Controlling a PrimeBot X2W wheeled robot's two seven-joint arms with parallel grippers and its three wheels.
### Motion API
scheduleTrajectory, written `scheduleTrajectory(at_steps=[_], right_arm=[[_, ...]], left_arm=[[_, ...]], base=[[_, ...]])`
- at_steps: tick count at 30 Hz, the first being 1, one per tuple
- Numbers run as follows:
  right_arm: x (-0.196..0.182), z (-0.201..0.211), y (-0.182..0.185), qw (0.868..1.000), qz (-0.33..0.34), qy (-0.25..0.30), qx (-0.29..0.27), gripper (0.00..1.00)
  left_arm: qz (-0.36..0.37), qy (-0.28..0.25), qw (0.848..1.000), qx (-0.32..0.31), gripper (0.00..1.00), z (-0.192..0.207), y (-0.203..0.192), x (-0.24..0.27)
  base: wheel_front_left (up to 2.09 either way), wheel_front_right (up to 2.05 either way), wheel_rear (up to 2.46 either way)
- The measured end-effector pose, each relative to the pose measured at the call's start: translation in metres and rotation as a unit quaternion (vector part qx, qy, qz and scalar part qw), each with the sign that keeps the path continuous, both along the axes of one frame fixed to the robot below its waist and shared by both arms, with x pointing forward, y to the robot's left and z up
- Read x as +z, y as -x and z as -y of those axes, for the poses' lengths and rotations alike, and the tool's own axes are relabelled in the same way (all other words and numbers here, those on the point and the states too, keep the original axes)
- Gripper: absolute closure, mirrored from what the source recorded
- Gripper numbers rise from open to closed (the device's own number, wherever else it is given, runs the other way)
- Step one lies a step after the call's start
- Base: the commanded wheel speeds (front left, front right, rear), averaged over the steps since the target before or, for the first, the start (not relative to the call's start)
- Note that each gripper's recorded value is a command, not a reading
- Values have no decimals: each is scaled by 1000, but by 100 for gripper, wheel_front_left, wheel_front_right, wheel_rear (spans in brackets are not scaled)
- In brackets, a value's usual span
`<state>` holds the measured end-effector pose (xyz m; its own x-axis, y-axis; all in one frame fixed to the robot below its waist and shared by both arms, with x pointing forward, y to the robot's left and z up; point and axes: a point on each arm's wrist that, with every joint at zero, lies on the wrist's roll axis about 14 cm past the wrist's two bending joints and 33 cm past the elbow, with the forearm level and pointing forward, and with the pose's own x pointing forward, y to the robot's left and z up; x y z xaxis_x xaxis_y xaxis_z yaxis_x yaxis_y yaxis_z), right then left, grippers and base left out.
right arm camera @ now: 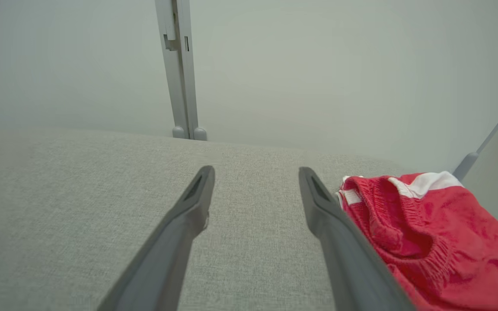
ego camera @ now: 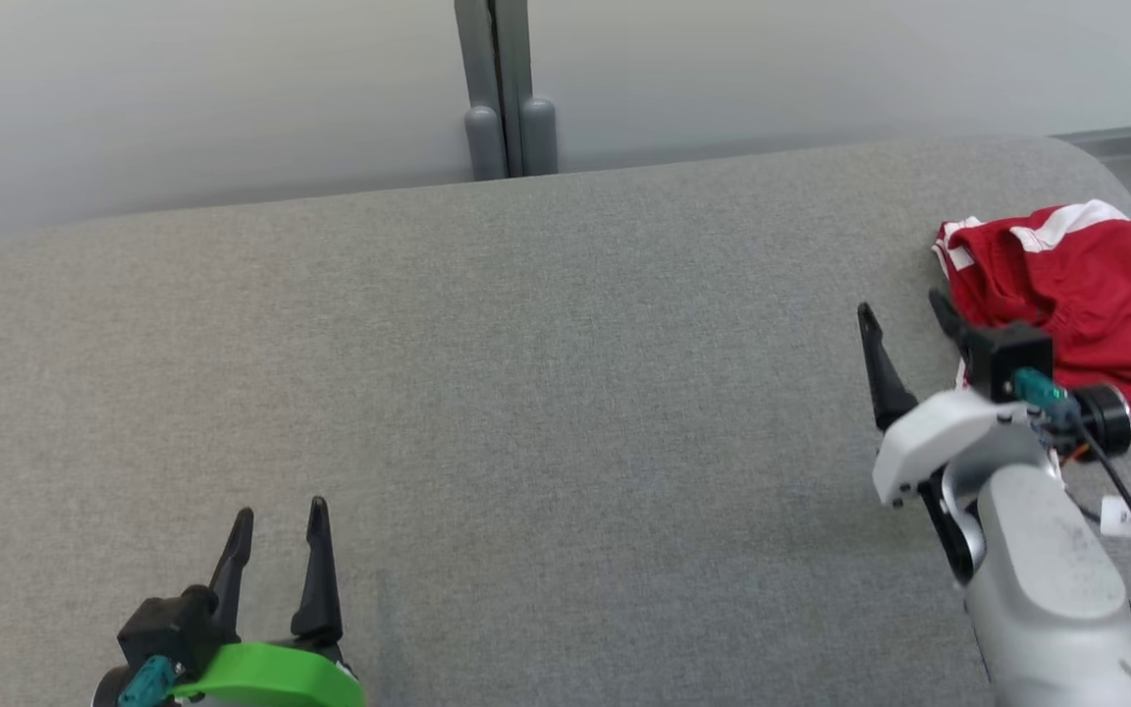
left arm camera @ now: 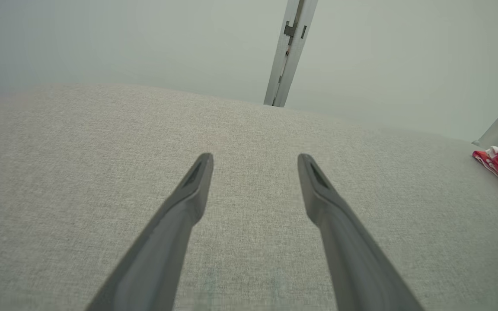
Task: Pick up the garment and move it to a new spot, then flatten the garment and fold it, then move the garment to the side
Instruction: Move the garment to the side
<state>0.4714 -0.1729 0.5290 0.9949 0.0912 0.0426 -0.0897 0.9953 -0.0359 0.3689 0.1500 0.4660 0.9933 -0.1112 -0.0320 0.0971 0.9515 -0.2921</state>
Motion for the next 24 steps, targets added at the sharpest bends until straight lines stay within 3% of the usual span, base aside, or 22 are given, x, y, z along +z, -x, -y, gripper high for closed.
scheduleTrajectory(at_steps=[5,14,24], right_arm=[[-13,-17,33,999,-1,-51,19,0],[-36,-20,87,996,-15,-88,21,0],[-38,-10,99,995,-14,-99,6,0]], left_arm=[[-6,7,1000,16,0,-9,22,-3],[-5,17,1000,18,0,-6,43,-2],[-10,18,1000,3,0,7,39,-4]], base=[[0,0,0],[0,0,0],[0,0,0]])
